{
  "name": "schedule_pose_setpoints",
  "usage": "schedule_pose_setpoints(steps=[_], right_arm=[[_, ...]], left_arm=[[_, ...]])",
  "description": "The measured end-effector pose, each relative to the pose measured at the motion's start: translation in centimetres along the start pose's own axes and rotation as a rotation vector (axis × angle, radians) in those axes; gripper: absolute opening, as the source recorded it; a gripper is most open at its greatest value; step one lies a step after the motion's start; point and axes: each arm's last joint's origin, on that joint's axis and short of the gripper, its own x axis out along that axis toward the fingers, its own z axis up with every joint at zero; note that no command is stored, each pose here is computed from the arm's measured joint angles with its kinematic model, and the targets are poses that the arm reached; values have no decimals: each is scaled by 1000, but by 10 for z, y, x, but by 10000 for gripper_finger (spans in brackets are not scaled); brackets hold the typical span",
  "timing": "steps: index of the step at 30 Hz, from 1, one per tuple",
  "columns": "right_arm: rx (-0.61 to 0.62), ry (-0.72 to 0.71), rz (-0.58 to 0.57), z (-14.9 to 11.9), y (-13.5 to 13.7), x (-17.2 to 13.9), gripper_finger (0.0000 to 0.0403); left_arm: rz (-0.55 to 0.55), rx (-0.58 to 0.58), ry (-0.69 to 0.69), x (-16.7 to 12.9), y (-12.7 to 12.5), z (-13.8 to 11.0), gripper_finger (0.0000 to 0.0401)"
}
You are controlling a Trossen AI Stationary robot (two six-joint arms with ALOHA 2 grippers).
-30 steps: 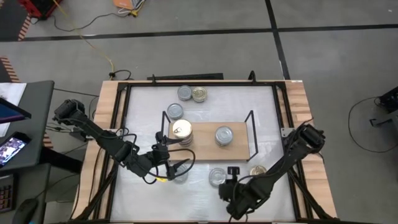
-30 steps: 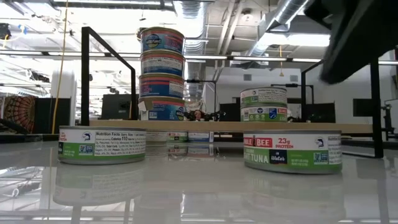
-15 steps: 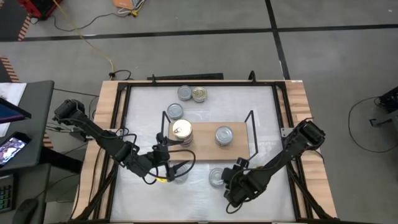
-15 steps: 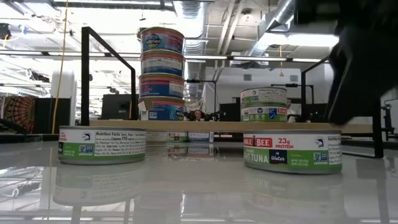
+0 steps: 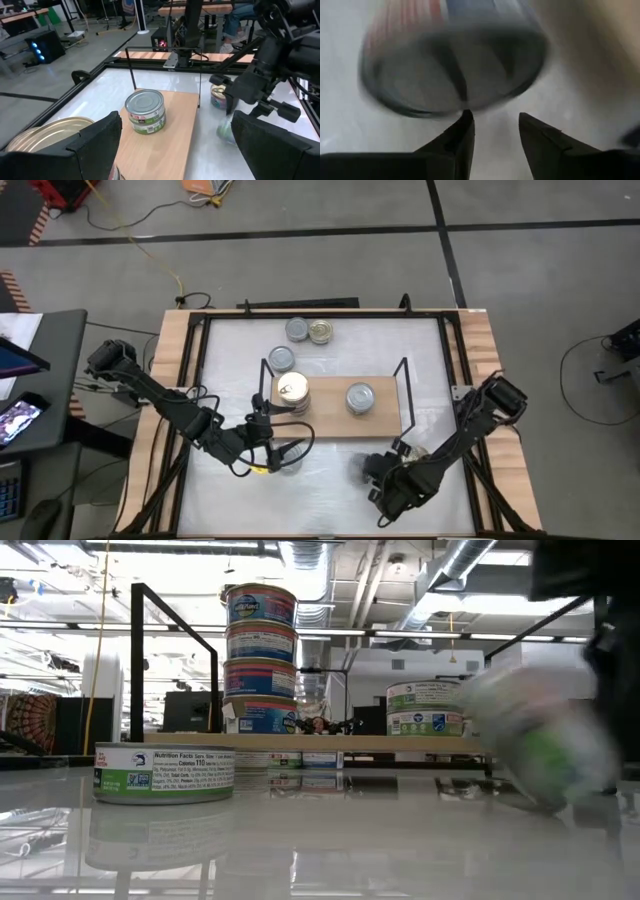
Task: Stack canned seafood by type on shelf
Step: Stack the green tuna can on top of the green tuna can on the shelf
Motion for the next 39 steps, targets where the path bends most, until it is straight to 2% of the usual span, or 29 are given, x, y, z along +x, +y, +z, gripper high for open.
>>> schedule_pose_setpoints(steps=[11,16,19,22,25,29,34,39], right_arm=[[10,58,-11,-4,1,-7,178],[-157,118,-10,1,7,-30,178],[-332,121,-3,8,11,-50,178],[-546,93,56,14,19,-67,183],[-678,57,108,24,25,-79,204],[-732,56,171,44,26,-81,255],[-795,20,219,68,26,-66,325],[-975,32,211,82,22,-48,371]], left_arm=[[0,-6,0,0,0,0,361],[-4,-6,1,0,0,0,361],[-27,-6,6,0,-1,0,361],[-31,-6,7,0,-1,0,361],[-31,-11,7,0,-1,0,361],[-31,-11,9,0,-1,-1,361],[-28,-7,21,0,0,-2,361],[-35,-5,25,0,-1,-2,361]])
